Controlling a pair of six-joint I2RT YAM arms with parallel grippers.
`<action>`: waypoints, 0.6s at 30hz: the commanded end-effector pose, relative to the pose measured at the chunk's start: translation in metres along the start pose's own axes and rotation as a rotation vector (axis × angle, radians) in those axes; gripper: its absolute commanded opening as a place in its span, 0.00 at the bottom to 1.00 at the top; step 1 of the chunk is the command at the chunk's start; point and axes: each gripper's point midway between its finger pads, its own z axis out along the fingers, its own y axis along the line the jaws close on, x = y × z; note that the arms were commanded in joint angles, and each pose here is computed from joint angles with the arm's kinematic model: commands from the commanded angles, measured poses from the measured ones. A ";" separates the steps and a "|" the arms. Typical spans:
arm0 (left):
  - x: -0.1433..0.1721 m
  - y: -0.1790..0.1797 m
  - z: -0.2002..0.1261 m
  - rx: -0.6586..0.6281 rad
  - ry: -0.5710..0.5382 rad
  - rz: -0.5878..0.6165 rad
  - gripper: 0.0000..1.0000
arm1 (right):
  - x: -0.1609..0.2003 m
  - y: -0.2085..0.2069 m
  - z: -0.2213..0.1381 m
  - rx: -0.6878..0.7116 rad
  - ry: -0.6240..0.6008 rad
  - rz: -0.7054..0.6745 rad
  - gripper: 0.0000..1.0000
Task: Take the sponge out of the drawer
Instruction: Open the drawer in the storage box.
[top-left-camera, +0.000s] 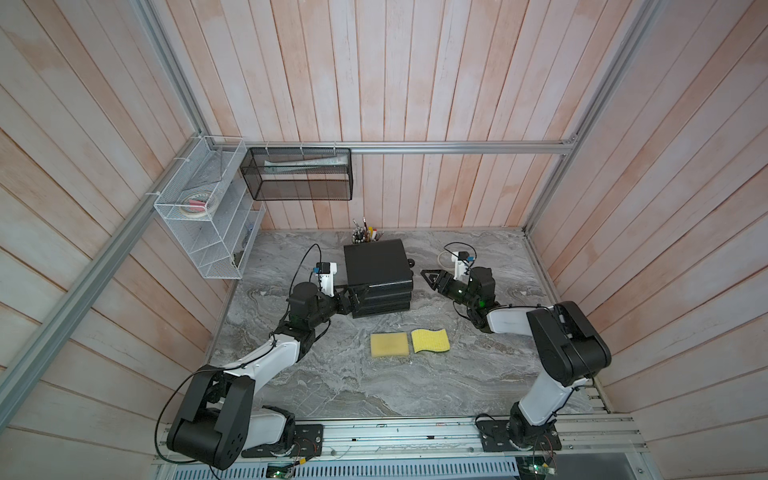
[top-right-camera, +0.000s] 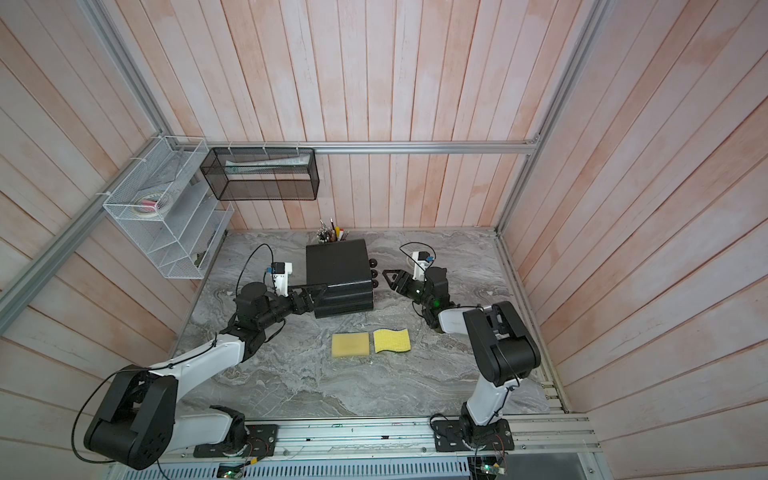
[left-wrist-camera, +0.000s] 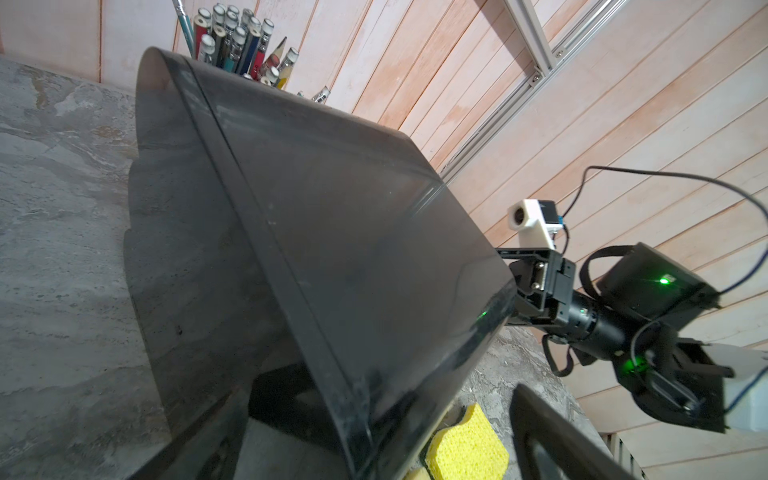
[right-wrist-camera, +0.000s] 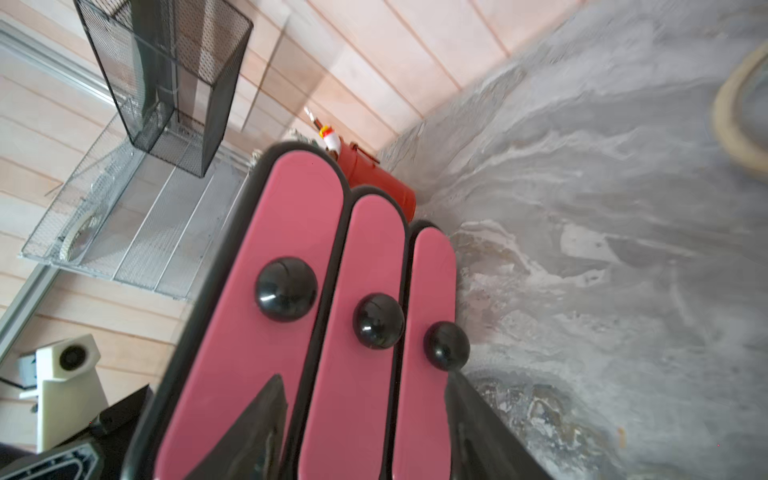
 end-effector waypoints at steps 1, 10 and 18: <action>0.000 -0.008 -0.002 0.020 0.011 0.031 1.00 | 0.004 0.016 0.015 -0.128 0.051 0.019 0.60; -0.004 0.004 0.005 -0.016 0.020 0.047 1.00 | 0.004 0.014 0.033 -0.207 0.076 0.009 0.65; -0.008 0.008 0.003 -0.033 0.015 0.046 1.00 | 0.009 0.004 0.047 -0.230 0.104 0.068 0.60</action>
